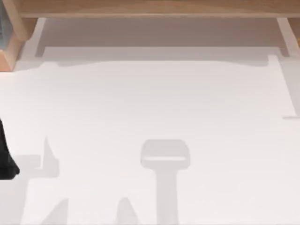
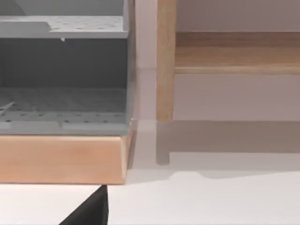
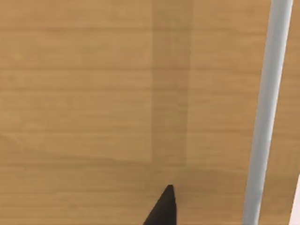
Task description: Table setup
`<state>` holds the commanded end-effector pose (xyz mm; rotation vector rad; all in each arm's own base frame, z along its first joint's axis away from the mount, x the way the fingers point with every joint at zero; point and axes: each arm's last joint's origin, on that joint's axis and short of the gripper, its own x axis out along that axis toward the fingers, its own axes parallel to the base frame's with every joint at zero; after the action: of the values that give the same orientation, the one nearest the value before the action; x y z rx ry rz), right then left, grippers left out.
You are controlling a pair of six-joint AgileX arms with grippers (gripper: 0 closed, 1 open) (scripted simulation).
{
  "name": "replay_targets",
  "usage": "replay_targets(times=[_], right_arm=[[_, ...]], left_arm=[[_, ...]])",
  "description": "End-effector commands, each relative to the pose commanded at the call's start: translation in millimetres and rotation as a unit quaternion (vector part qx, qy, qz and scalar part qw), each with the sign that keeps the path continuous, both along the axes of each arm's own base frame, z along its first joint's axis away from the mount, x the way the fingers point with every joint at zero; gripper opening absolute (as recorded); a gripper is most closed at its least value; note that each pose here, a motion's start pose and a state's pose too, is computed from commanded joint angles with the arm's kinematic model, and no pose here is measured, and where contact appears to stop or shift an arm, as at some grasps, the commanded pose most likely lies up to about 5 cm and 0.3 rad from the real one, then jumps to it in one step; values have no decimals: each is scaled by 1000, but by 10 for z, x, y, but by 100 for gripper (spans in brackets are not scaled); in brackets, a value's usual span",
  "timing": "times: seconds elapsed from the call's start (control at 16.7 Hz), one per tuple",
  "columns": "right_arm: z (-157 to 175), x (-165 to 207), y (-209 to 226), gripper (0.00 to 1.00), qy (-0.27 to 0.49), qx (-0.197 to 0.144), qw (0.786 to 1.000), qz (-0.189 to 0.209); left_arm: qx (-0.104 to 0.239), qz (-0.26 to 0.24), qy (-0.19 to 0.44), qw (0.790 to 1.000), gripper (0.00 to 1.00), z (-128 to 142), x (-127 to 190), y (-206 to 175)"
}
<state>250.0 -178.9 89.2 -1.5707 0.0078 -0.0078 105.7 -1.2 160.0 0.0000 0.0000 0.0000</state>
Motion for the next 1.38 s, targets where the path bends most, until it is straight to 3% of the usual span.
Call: replay_targets(times=[0.3, 0.36, 0.9, 1.38], right_arm=[[0, 0, 0, 2, 0, 0, 1000, 0], [0, 0, 0, 0, 0, 0, 1000, 0], [-14, 3, -3, 0, 3, 3, 1000, -1], [-4, 480, -28, 0, 0, 1, 1000, -1]], left_arm=[[0, 0, 0, 1000, 100, 0, 0, 0], [0, 0, 0, 1000, 100, 0, 0, 0], [0, 0, 0, 1000, 100, 0, 0, 0], [0, 0, 0, 1000, 100, 0, 0, 0]])
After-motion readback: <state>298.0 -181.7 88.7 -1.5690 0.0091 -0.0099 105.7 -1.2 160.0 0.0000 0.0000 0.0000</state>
